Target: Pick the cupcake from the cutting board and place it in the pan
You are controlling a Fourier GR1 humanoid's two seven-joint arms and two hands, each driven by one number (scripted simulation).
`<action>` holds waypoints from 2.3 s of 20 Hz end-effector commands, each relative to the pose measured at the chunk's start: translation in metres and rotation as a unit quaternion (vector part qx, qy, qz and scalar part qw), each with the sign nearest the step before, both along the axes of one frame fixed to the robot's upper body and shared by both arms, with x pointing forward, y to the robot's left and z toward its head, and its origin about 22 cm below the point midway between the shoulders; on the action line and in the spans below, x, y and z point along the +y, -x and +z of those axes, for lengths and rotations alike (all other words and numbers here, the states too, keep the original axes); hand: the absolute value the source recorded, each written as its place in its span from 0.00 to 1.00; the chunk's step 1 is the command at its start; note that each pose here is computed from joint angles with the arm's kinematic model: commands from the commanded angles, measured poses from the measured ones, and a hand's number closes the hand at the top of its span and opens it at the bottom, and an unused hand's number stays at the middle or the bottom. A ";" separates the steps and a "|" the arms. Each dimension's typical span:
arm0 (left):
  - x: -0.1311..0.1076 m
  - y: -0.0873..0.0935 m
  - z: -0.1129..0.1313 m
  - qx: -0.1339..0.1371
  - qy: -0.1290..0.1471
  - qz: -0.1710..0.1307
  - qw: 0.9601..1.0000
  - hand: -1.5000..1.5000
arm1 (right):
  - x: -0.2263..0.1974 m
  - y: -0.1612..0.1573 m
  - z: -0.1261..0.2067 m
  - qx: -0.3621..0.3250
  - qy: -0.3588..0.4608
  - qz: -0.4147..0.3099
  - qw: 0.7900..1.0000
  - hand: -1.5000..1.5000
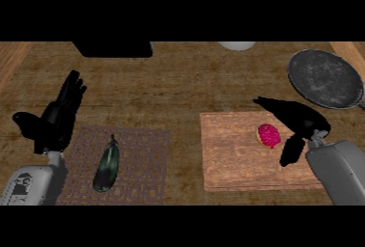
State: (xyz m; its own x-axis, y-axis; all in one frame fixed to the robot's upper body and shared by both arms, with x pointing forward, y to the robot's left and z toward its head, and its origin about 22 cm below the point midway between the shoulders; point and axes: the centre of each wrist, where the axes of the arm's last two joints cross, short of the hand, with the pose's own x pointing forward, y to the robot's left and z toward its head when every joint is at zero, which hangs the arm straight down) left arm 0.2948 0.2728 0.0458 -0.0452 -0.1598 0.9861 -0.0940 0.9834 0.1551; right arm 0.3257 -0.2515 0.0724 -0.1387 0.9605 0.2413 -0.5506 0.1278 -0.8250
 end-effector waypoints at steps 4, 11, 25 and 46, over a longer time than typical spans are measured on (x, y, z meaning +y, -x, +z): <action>-0.004 -0.015 0.000 0.003 0.003 0.008 1.000 0.50 | 0.009 -0.006 -0.016 0.022 0.015 0.012 1.000 0.00; 0.001 0.006 0.017 -0.004 -0.004 0.002 1.000 0.50 | 0.020 -0.029 -0.018 0.051 0.016 0.016 0.998 0.00; 0.003 -0.012 0.006 0.003 0.002 -0.013 1.000 0.50 | 0.066 -0.041 -0.035 0.016 0.016 -0.021 1.000 1.00; -0.005 -0.002 -0.005 -0.006 -0.010 -0.003 1.000 0.50 | 0.143 -0.106 0.068 -0.367 0.003 -0.393 0.843 1.00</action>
State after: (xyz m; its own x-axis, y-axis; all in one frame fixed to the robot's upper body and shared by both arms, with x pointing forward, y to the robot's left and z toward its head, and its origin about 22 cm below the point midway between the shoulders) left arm 0.3017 0.2672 0.0490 -0.0536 -0.1645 0.9849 -0.0755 0.9842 0.1602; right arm 0.4160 -0.0988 0.1229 0.4120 0.8562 0.3116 0.2449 0.2253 -0.9430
